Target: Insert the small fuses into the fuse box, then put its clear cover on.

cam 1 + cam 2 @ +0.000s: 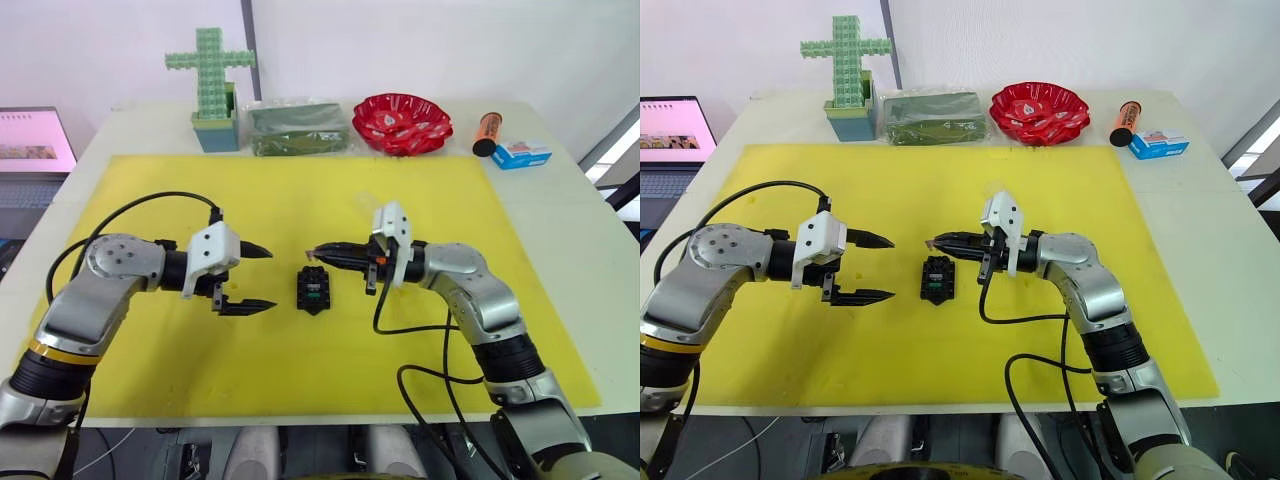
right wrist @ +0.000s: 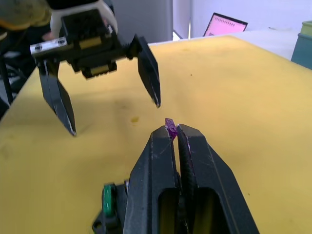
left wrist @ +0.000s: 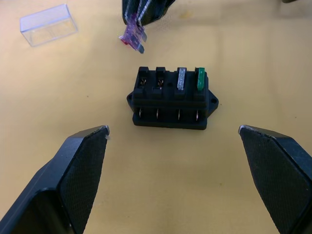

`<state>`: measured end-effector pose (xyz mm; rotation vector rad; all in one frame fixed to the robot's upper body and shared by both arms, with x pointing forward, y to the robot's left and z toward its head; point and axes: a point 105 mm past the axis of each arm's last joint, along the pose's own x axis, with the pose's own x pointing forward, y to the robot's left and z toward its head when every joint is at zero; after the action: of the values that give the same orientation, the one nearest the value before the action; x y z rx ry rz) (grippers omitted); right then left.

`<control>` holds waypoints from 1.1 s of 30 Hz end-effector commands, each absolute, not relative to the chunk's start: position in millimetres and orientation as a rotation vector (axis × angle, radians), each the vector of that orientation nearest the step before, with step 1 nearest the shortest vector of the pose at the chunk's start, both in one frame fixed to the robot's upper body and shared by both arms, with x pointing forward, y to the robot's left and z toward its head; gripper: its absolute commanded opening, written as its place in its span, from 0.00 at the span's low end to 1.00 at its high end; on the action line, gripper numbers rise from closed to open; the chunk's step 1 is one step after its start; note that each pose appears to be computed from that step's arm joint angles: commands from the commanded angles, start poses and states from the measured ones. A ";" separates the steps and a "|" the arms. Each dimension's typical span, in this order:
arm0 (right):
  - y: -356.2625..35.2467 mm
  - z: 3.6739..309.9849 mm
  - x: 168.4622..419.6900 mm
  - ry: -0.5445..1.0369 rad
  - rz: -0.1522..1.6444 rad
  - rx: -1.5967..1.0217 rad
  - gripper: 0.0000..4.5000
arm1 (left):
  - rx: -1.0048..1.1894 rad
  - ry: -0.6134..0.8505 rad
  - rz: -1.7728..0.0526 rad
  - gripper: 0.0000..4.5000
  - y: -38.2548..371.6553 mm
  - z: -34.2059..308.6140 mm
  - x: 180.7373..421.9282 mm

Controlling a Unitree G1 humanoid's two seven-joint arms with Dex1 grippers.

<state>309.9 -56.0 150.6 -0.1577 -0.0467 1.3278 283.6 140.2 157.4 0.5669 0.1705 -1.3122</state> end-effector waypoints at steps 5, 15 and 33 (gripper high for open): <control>-52.9 145.9 306.5 -0.084 1.364 -0.245 0.00 | 0.590 0.144 -1.316 1.00 137.1 161.7 282.3; -53.0 141.1 310.8 -0.092 1.373 -0.292 0.00 | 0.590 0.142 -1.312 1.00 137.4 161.4 282.4; -52.2 136.7 314.2 -0.091 1.386 -0.313 0.00 | 0.586 0.140 -1.307 1.00 137.6 160.1 280.5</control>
<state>315.6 -55.9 125.6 -0.2967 -0.0388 1.3688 281.7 139.3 151.7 0.5585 0.1793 -1.3115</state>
